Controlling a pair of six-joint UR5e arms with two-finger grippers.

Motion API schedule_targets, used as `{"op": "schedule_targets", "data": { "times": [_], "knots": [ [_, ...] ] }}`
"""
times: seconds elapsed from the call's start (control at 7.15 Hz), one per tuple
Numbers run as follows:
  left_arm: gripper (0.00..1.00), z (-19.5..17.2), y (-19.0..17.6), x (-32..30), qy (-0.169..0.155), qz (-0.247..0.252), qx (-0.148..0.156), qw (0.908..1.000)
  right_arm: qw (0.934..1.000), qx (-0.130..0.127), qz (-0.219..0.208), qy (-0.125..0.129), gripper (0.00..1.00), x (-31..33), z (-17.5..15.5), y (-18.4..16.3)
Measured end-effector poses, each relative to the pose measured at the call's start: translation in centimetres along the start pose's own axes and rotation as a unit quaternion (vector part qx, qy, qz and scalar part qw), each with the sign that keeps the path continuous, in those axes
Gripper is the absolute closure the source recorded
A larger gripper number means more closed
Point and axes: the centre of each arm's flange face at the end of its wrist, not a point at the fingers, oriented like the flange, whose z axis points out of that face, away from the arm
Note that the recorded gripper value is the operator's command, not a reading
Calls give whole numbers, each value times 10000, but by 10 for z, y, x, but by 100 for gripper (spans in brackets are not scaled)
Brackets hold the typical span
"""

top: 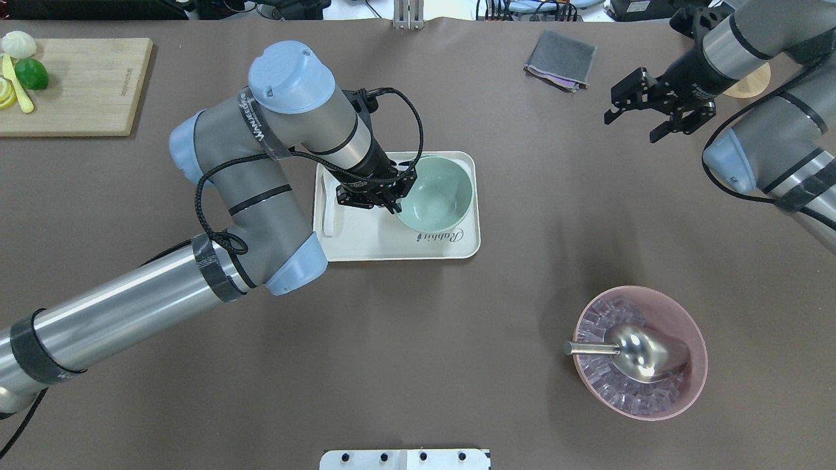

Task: Stack green bowls together

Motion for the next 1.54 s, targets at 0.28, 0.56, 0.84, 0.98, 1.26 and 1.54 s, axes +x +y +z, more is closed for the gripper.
{"op": "schedule_targets", "data": {
  "times": [0.28, 0.56, 0.84, 0.98, 1.26, 1.54],
  "knots": [
    [100, 4, -2, 5, 62, 69, 58, 9999, 9998, 49, -175, 63, 0, 26, -7, -4],
    [100, 0, -7, 5, 110, 100, 107, 9998, 9997, 67, -220, 69, 0, 30, -9, -5],
    [100, -5, -15, 3, 112, 82, 159, 9998, 9997, 75, -227, 70, 0, 30, -10, -5],
    [100, -6, -18, 1, 104, 74, 180, 9998, 9997, 77, -226, 73, 0, 30, -10, -5],
    [1, -3, -25, -2, 96, 67, 241, 9996, 9997, 76, -218, 82, 0, 32, -9, -4],
    [1, -2, -27, -3, 128, 79, 327, 9994, 9997, 68, -218, 82, 0, 32, -9, -4]
  ]
}}
